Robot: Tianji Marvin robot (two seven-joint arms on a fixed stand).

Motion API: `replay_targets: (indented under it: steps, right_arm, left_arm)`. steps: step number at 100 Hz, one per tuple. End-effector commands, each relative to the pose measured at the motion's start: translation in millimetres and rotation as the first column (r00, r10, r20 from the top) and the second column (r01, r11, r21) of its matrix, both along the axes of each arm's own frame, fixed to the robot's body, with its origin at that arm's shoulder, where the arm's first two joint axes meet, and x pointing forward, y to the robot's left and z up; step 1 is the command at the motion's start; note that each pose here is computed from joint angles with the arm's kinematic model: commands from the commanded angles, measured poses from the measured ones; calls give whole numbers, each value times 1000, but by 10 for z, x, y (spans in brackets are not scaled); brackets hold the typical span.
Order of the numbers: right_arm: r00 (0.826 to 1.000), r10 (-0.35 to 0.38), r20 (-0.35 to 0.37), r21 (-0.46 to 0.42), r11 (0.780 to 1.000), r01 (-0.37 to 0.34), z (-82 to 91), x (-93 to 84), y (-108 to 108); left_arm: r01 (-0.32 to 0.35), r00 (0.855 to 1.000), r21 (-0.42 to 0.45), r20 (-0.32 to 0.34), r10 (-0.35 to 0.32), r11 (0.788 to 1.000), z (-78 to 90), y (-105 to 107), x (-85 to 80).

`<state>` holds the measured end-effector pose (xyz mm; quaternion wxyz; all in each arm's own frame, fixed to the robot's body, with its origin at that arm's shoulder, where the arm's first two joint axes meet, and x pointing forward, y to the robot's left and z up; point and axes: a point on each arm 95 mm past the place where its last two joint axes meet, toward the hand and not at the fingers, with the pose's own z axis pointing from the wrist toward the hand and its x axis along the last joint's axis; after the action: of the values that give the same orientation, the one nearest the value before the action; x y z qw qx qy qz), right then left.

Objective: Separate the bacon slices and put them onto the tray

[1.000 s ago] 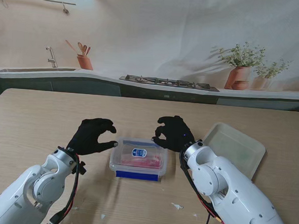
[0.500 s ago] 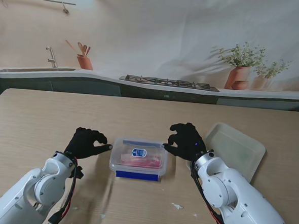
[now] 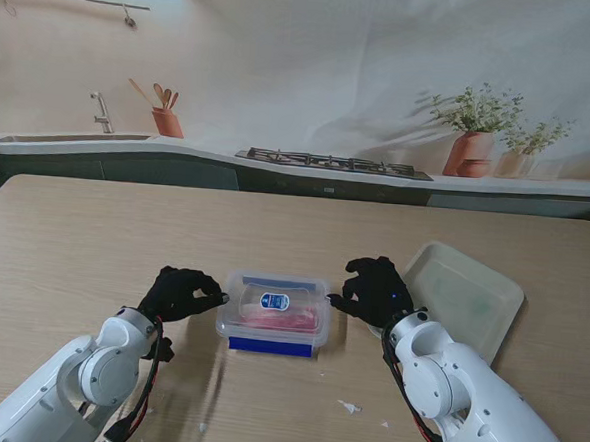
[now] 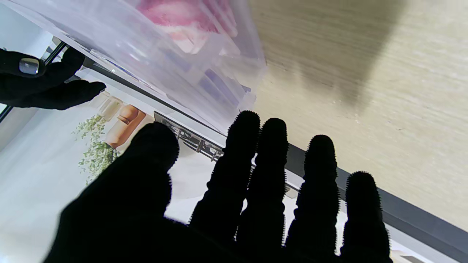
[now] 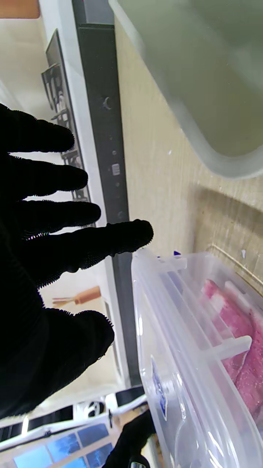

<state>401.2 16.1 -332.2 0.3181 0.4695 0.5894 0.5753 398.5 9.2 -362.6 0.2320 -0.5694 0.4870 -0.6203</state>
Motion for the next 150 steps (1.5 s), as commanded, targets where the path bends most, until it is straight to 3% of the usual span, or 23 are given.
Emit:
replay_targets:
  steps: [1,98,150]
  right_arm:
    - [999,-3,-35,7,1000,3,-86,-37,26]
    - [986,-6,-166,131,991,28,-209,5,205]
    - [976,-20,-217,257,963,77,-153,22,275]
  left_arm:
    - [5,999,-10,-34,-5,1000,-42,-61,-3]
    - [10,995,-50,-96,-15,999,-130,-177,-21]
    - [17,993,-120,-110,-31,993,-99,-236,-26]
